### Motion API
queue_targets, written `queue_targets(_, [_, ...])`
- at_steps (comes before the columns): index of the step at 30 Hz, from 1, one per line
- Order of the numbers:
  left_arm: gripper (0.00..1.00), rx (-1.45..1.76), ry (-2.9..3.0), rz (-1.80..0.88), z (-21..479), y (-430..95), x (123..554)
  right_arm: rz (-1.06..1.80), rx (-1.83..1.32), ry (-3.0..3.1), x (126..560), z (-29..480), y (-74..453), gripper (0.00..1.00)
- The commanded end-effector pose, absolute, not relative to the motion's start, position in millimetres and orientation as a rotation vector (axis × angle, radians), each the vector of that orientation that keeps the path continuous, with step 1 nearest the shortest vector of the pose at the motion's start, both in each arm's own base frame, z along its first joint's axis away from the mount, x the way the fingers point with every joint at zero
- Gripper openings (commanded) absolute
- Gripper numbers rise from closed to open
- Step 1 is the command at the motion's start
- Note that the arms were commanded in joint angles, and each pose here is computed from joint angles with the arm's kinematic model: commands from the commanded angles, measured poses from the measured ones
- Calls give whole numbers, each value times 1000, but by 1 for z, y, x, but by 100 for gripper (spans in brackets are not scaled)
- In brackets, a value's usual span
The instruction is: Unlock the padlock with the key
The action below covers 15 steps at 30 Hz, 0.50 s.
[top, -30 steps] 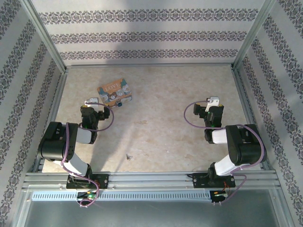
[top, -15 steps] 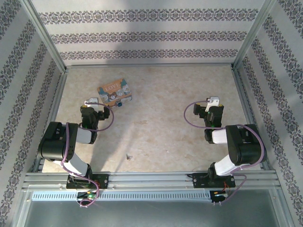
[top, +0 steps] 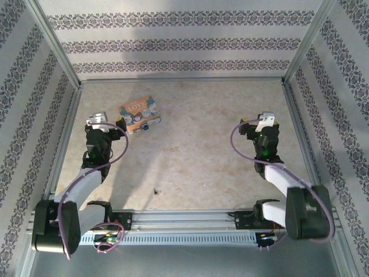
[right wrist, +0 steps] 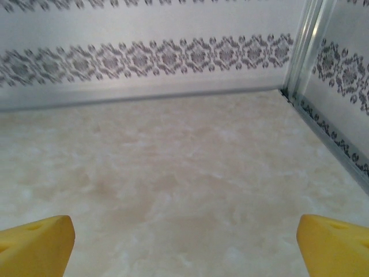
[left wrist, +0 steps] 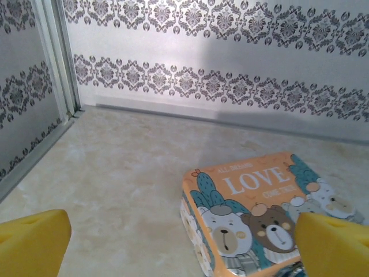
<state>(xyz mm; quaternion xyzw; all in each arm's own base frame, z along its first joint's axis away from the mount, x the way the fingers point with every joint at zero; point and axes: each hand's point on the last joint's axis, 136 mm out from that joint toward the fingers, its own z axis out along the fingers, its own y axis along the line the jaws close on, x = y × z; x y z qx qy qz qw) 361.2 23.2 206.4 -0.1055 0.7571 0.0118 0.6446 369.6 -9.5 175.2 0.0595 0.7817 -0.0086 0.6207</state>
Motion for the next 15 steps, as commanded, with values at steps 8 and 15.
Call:
queue_targets(8, [99,-444,1873,-304,219,0,314,315,132,1985,315,208,55,98])
queue_targets(15, [99,-419,2080,-594,182,-45,292,442,55,2079,285,217,100,98])
